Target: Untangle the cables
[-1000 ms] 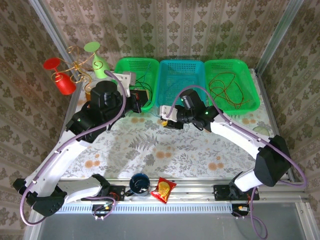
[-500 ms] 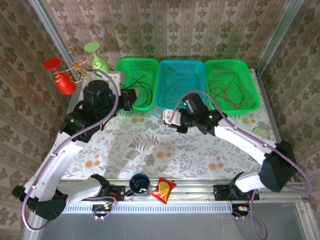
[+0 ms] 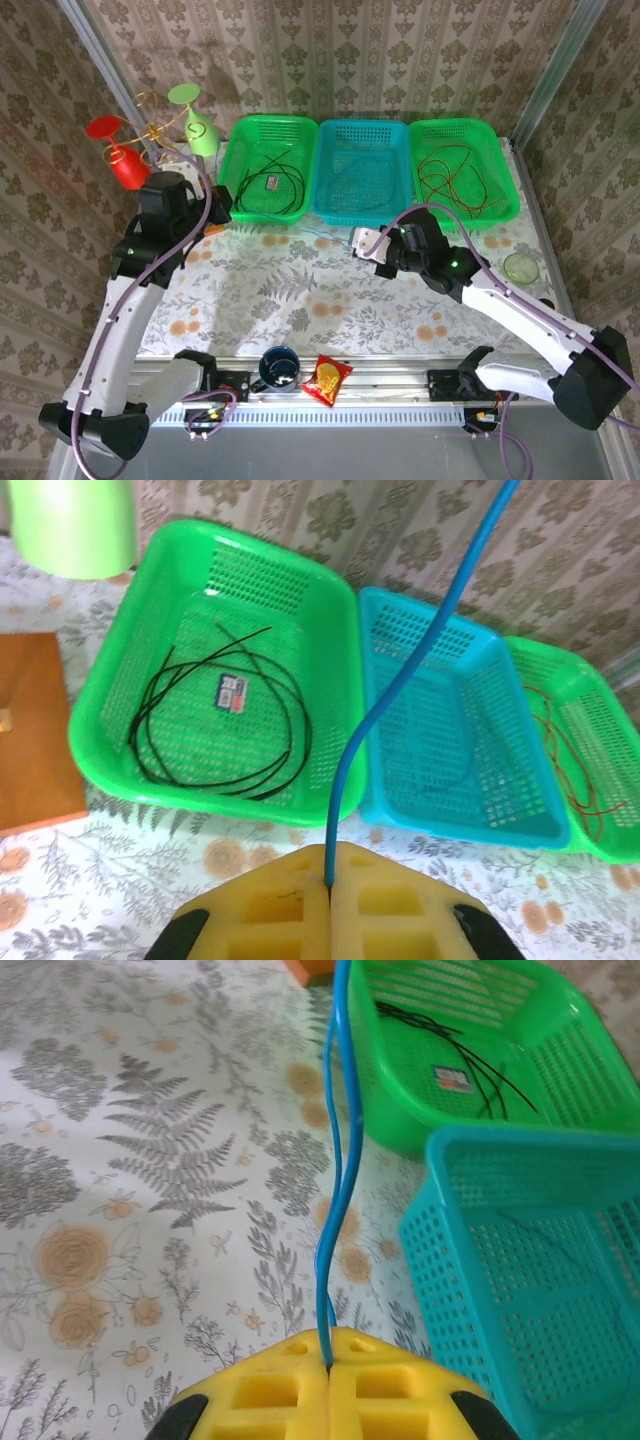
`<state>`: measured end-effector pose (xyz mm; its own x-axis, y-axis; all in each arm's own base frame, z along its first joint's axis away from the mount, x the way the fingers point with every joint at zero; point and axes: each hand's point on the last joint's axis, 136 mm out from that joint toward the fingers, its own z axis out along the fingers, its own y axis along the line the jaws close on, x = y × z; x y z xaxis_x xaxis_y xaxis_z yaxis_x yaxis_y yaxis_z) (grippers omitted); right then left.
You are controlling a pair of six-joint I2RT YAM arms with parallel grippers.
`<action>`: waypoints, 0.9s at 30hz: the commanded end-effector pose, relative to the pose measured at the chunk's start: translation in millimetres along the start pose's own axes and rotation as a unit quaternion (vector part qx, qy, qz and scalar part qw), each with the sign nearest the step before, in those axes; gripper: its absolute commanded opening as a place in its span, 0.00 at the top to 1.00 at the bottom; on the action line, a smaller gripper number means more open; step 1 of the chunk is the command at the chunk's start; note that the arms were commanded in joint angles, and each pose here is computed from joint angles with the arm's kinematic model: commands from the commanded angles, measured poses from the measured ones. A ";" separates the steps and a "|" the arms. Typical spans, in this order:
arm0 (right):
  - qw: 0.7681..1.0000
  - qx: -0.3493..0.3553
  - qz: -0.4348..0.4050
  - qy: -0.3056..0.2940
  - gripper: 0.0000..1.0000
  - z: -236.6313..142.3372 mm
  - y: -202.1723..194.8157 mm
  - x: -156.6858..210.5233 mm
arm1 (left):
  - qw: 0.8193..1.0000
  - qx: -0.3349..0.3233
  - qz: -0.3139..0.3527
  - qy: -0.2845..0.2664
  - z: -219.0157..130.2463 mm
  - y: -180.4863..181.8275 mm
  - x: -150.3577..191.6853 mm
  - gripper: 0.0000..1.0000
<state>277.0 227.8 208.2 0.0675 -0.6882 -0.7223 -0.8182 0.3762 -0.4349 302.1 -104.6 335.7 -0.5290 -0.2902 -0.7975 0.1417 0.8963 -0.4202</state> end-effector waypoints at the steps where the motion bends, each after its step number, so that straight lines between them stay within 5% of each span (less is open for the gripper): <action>1: 0.994 0.078 0.072 -0.037 1.00 -13.5 -30.8 -4.6 | 1.000 0.001 -0.012 -0.012 -5.6 8.2 0.8 1.00; 9: 0.937 0.220 0.250 -0.106 1.00 -42.2 -99.7 -19.5 | 0.998 0.054 0.009 0.026 15.4 -20.9 24.4 1.00; 13: 0.898 0.277 0.337 -0.046 1.00 -34.3 -139.5 -12.1 | 0.995 0.067 0.063 0.039 39.4 -53.0 37.9 1.00; 20: 0.846 0.268 0.458 0.053 1.00 14.3 -177.7 23.7 | 0.990 0.089 0.070 0.085 96.8 -78.6 56.5 1.00; 27: 0.827 0.258 0.485 0.114 1.00 54.7 -204.2 56.4 | 0.984 0.097 0.073 0.127 165.8 -95.6 63.5 1.00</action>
<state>477.7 149.8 237.7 -0.5742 -0.0143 -0.8186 -0.1062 0.9927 0.0572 375.2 -246.0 239.3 -0.7138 -0.0560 -0.6981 0.3190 0.8614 -0.3953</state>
